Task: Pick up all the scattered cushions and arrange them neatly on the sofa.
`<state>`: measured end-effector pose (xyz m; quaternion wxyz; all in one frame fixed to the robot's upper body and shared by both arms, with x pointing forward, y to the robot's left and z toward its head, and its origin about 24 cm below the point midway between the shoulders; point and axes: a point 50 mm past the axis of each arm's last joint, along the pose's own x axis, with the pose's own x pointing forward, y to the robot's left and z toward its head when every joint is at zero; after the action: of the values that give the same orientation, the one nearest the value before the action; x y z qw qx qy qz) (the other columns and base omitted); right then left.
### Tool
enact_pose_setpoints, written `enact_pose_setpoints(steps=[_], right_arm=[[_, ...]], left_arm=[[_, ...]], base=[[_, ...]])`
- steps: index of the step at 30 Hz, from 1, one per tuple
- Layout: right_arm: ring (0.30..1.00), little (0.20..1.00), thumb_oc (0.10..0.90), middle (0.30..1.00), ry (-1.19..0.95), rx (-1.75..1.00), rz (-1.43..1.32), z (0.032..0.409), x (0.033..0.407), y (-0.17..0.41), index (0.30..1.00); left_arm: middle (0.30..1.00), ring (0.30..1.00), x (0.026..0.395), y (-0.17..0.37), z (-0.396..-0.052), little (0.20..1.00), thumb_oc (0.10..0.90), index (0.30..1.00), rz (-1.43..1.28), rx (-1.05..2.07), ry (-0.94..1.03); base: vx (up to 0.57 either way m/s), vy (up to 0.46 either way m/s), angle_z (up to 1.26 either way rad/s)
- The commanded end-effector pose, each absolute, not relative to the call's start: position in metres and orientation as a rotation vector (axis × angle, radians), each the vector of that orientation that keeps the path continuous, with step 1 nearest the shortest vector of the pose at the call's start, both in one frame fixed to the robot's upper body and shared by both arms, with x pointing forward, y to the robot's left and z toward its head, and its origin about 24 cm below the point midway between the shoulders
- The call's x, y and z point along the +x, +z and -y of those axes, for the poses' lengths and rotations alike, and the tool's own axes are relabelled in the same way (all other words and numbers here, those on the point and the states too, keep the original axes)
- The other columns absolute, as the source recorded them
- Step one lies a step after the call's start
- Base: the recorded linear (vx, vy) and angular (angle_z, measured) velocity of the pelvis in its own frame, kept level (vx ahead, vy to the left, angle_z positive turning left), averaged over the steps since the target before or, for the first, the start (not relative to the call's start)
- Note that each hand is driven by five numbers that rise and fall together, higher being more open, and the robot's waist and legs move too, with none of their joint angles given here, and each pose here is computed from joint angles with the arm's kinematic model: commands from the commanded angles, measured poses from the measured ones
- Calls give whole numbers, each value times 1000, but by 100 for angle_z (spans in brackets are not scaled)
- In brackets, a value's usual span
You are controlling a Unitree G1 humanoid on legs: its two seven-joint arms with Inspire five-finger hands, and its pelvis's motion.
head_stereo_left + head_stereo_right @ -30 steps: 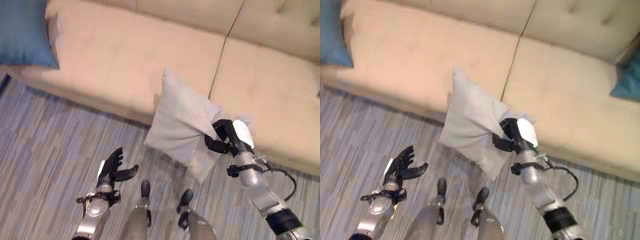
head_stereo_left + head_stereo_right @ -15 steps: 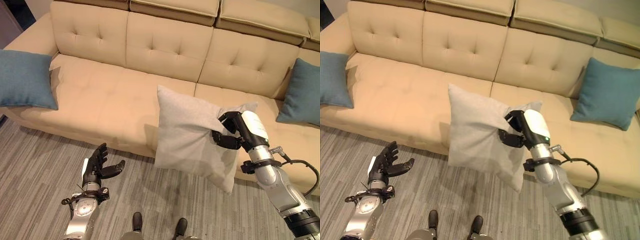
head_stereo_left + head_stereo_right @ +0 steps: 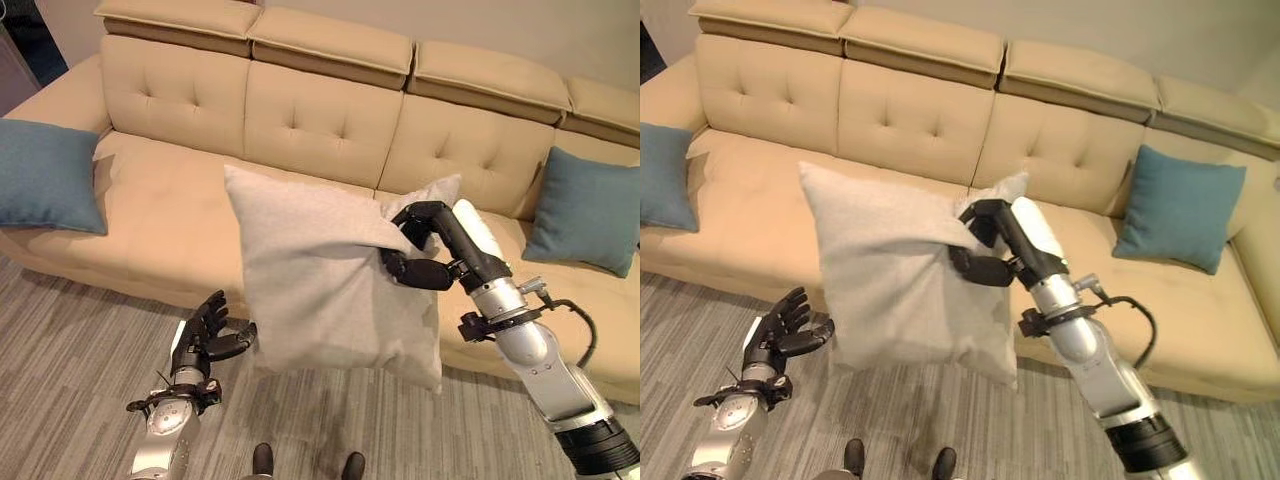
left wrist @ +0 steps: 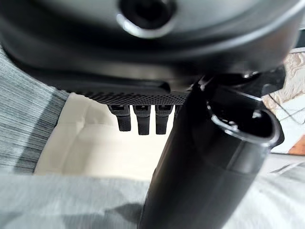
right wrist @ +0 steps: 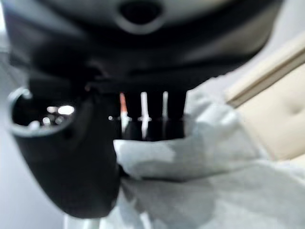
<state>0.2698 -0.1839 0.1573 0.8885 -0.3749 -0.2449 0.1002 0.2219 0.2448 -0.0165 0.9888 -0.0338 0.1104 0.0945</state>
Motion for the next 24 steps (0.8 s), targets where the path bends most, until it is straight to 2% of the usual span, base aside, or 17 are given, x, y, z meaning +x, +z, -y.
enact_pose_setpoints(steps=[1, 10, 17, 23, 24], right_arm=[[300, 300, 400, 300, 195, -483, 1017, 156, 256, 247, 300], [300, 300, 400, 300, 236, -450, 1065, 138, 252, 251, 300], [300, 300, 400, 300, 270, -505, 1020, 139, 257, 245, 300], [300, 300, 400, 300, 329, -531, 991, 140, 261, 247, 300], [300, 300, 400, 300, 343, -526, 984, 139, 261, 246, 300]], left_arm=[[900, 900, 244, 16, -232, 900, 800, 900, -41, -122, 72], [900, 900, 250, 30, -183, 900, 800, 900, 21, -316, -146], [900, 900, 247, 41, -171, 900, 800, 900, 35, -306, -323], [900, 900, 244, 55, -168, 900, 800, 900, 32, -217, -545], [900, 900, 242, 53, -159, 900, 800, 900, -7, -257, -630]], base=[[0, 0, 0], [0, 0, 0], [0, 0, 0], [0, 0, 0], [0, 0, 0]])
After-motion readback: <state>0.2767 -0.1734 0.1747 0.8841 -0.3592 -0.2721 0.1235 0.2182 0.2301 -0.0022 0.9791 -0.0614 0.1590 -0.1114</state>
